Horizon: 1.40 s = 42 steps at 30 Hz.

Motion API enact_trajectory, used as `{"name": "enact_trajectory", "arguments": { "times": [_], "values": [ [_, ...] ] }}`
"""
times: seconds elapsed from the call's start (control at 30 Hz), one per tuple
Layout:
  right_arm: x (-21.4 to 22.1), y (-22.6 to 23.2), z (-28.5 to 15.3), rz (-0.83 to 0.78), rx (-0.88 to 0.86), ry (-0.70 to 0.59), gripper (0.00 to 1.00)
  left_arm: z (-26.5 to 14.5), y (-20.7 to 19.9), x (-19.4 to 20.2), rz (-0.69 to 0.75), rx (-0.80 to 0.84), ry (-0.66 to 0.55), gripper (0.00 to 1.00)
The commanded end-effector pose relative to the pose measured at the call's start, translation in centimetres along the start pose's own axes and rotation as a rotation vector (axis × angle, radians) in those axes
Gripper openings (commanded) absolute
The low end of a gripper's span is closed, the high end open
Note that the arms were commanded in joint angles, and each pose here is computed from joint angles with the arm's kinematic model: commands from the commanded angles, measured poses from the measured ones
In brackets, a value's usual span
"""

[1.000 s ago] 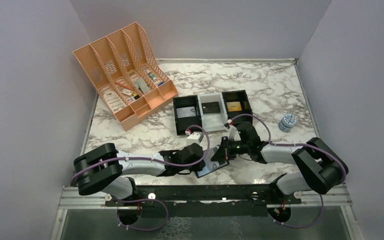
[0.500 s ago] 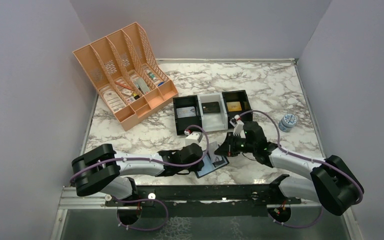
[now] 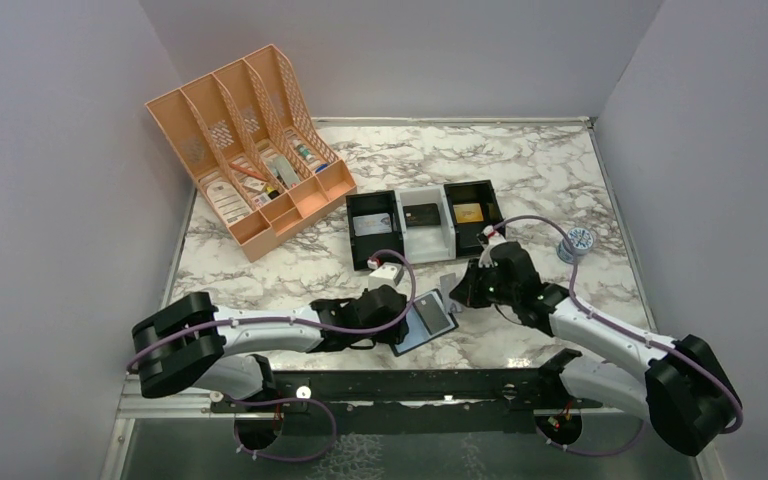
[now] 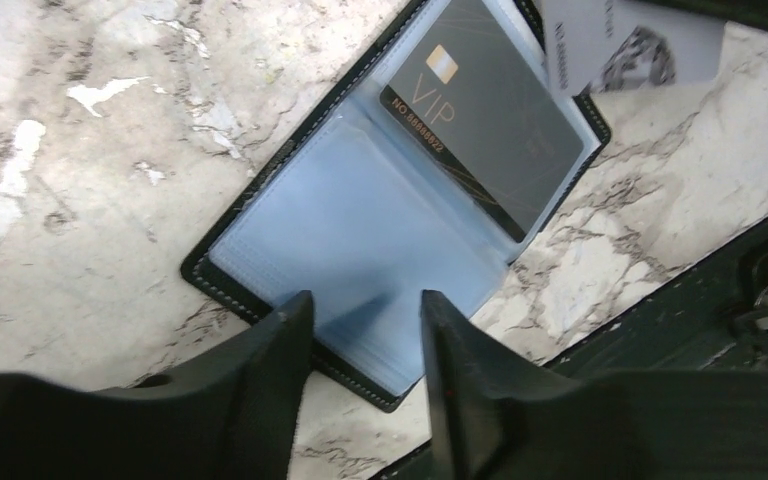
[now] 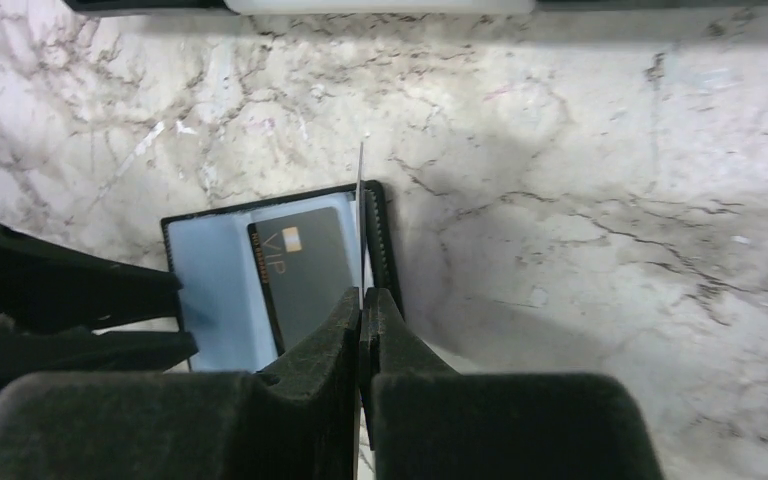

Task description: Take the credit cards out of the card holder

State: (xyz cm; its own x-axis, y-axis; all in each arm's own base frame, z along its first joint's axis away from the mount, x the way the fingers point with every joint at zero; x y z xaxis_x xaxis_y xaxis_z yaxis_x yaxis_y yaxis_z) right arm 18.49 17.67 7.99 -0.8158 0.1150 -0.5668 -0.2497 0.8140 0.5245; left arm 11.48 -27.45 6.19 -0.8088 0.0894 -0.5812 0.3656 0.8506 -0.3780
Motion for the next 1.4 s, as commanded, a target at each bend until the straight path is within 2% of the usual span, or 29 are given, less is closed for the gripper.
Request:
{"name": "enact_trajectory", "arguments": {
  "times": [0.0, 0.2, 0.4, 0.6, 0.83, 1.17, 1.37],
  "values": [
    [-1.4, -1.4, -0.7, -0.038, 0.130, -0.058, 0.01, -1.4, 0.3, -1.5, 0.044, -0.055, -0.037, 0.53],
    [-1.0, -1.7, -0.9, 0.006, 0.163, -0.028, 0.01, -2.8, 1.6, -2.7, 0.072, -0.129, -0.066, 0.71],
    [0.8, 0.1, -0.8, 0.052, 0.008, 0.056, 0.01, -3.8, 3.3, -4.6, 0.042, -0.150, -0.077, 0.84],
    [0.3, 0.6, -1.7, 0.073, -0.008, 0.004, 0.01, -5.7, 6.3, -7.4, -0.025, -0.181, -0.113, 0.98],
    [-1.2, 1.9, -2.8, 0.063, -0.052, -0.053, 0.01, -8.4, 7.1, -8.2, -0.024, -0.173, -0.169, 0.99],
    [-0.6, 2.9, -4.6, 0.072, -0.149, -0.099, 0.01, -9.7, 9.4, -9.0, -0.013, -0.339, -0.221, 0.99],
    [-1.4, 2.9, -5.6, 0.028, -0.149, -0.176, 0.01, -10.2, 8.8, -11.0, 0.043, -0.376, -0.211, 0.99]
  ]
}}
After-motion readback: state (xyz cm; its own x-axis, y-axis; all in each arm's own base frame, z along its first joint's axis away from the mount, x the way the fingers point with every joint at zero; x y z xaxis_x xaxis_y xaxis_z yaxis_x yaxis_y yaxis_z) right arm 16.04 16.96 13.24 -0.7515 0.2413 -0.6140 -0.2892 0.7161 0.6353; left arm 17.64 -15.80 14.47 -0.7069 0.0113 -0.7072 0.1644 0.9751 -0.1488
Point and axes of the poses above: each gripper's point midway between its finger pads, its own z axis out along the fingers, its own y axis along the line the jaws close on, x = y × z, the point moved 4 cm from there along -z, back along the fingers, and after that the axes turned 2 degrees about z, right-handed, at the moved point
